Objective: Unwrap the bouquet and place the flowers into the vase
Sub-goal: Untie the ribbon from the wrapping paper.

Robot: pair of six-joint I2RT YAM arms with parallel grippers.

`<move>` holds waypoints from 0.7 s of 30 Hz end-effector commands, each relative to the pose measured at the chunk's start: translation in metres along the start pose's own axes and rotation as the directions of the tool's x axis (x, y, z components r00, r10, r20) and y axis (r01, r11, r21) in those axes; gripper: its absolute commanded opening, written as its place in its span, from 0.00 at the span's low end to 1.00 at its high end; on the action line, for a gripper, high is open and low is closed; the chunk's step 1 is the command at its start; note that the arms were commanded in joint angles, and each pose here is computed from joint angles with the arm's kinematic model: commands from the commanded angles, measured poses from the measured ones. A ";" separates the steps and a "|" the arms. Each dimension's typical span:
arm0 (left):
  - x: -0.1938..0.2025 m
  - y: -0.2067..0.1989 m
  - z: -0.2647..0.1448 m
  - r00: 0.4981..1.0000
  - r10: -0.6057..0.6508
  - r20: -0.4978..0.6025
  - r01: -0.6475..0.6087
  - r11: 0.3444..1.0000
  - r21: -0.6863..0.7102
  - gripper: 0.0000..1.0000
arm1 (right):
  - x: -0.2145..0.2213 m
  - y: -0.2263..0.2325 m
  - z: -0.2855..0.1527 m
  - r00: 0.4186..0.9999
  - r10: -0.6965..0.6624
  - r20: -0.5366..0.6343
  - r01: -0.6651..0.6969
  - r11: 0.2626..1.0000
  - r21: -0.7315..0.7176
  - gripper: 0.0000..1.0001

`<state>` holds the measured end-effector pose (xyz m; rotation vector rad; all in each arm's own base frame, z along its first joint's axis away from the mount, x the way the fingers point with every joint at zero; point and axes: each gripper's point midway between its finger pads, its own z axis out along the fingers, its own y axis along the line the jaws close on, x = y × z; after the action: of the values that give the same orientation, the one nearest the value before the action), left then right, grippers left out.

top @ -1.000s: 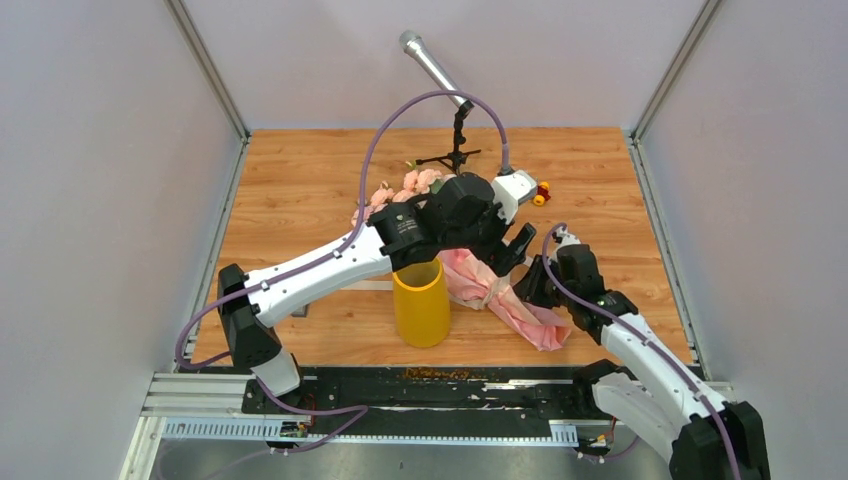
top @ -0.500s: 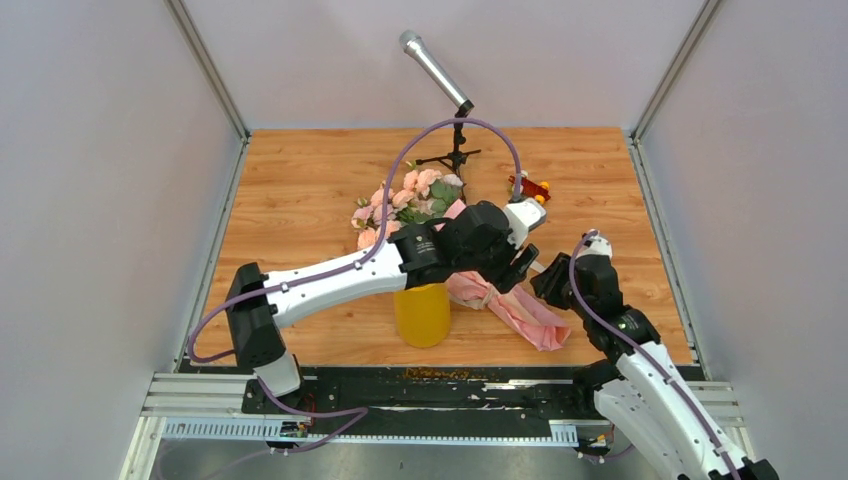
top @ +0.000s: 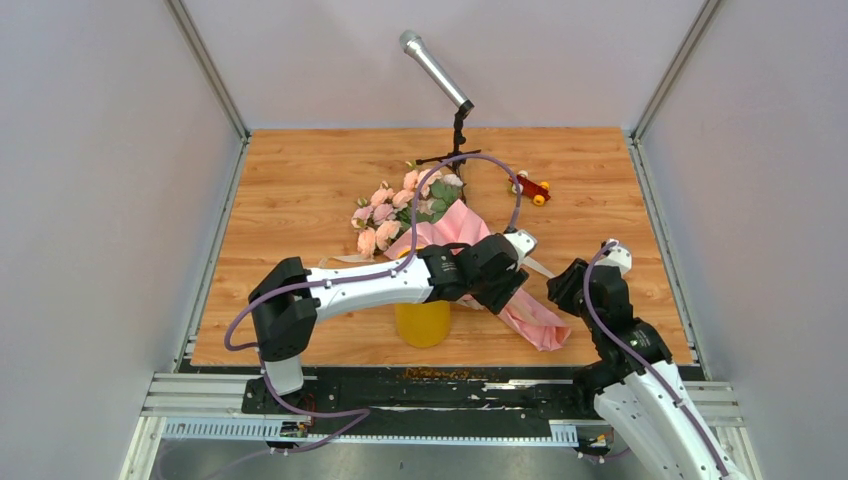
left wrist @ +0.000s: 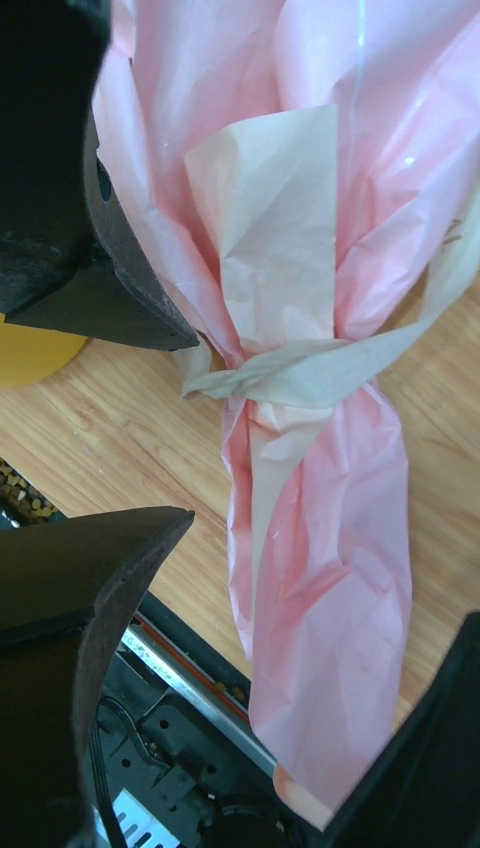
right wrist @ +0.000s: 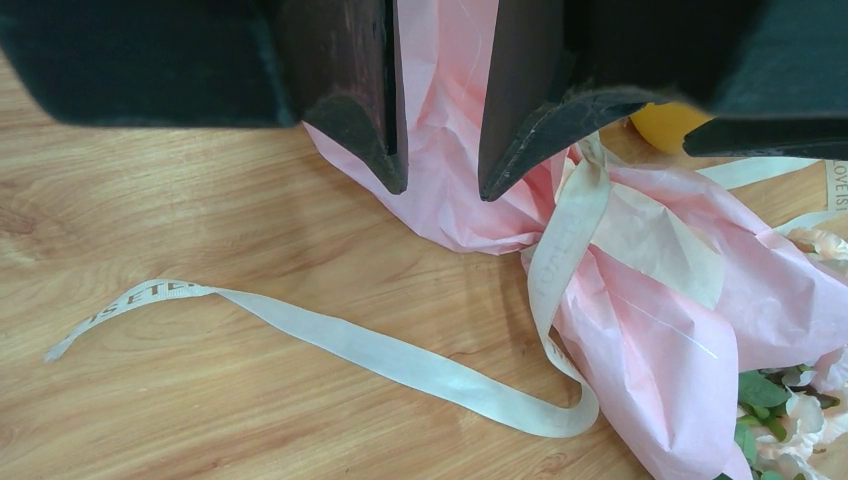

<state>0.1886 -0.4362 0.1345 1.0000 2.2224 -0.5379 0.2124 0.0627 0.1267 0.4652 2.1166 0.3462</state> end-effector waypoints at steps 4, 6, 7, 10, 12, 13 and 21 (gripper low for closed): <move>0.008 -0.001 0.014 0.995 -0.099 0.021 0.099 0.995 -0.026 0.64 | -0.009 0.002 -0.004 0.999 0.034 0.038 -0.034 0.999 -0.009 0.33; 0.015 0.000 0.018 0.994 -0.108 0.007 0.108 0.994 -0.033 0.63 | -0.007 0.002 -0.004 0.999 0.038 0.036 -0.038 0.999 -0.013 0.33; 0.017 0.000 0.019 0.994 -0.113 0.003 0.113 0.993 -0.034 0.62 | -0.007 0.002 -0.004 0.999 0.040 0.035 -0.039 0.999 -0.013 0.33; 0.022 0.001 0.024 0.993 -0.118 -0.008 0.117 0.992 -0.038 0.61 | -0.005 0.001 -0.004 0.999 0.041 0.033 -0.040 0.999 -0.014 0.34; 0.025 0.002 0.027 0.993 -0.118 -0.019 0.117 0.992 -0.046 0.60 | -0.005 0.002 -0.004 0.999 0.043 0.034 -0.042 0.999 -0.018 0.34; 0.025 0.002 0.027 0.993 -0.118 -0.021 0.117 0.992 -0.047 0.60 | -0.005 0.002 -0.004 0.999 0.043 0.033 -0.042 0.999 -0.018 0.34; 0.020 0.002 0.021 0.995 -0.104 -0.005 0.104 0.994 -0.047 0.59 | -0.003 0.008 -0.004 0.999 0.050 0.023 -0.048 0.997 -0.054 0.34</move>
<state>0.1875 -0.4362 0.1148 0.8728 2.2914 -0.5490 0.2082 0.0627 0.1273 0.4859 2.1031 0.3704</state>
